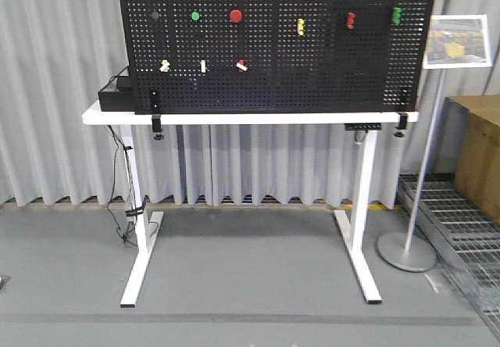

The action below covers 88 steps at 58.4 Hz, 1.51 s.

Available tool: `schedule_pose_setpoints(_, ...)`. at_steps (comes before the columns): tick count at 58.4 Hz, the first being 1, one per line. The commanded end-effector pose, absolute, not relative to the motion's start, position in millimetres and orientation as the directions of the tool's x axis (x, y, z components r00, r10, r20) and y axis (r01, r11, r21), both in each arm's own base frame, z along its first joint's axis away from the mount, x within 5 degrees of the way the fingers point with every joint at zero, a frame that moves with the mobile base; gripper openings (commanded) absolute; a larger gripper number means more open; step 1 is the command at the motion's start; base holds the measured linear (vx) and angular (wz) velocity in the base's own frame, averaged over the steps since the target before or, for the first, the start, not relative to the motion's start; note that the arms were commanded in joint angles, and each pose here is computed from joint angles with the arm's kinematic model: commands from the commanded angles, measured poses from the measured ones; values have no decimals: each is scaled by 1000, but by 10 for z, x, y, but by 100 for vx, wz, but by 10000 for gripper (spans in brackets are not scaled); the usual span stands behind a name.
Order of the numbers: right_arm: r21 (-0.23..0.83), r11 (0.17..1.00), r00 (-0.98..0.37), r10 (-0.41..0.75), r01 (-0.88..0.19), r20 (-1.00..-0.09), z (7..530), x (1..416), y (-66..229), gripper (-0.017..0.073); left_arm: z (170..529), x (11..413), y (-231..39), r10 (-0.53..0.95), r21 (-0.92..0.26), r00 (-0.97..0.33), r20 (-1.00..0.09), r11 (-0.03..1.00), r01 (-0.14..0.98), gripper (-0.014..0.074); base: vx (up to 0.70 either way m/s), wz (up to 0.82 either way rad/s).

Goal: Rotate knob clockwise with right arm
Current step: 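Drive the base forward up close to the black pegboard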

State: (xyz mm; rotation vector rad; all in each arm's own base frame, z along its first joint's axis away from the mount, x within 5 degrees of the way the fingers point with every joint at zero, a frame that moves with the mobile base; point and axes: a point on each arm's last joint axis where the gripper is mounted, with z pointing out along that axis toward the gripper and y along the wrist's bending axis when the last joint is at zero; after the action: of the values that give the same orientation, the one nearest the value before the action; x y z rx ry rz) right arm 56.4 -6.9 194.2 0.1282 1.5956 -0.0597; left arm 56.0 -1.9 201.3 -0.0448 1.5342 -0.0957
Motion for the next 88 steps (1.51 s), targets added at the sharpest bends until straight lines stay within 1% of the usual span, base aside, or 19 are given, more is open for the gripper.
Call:
schedule_pose_setpoints(1,25,993,64,17,118,-998,2010,558,-68,-8,2043,561,-9,-109,-107,102,-989,994,30,-6,36,10)
schedule_pose_setpoints(88,25,993,64,17,118,-998,2010,558,-68,-8,2043,562,-9,-109,-107,102,-989,994,30,-6,46,-1)
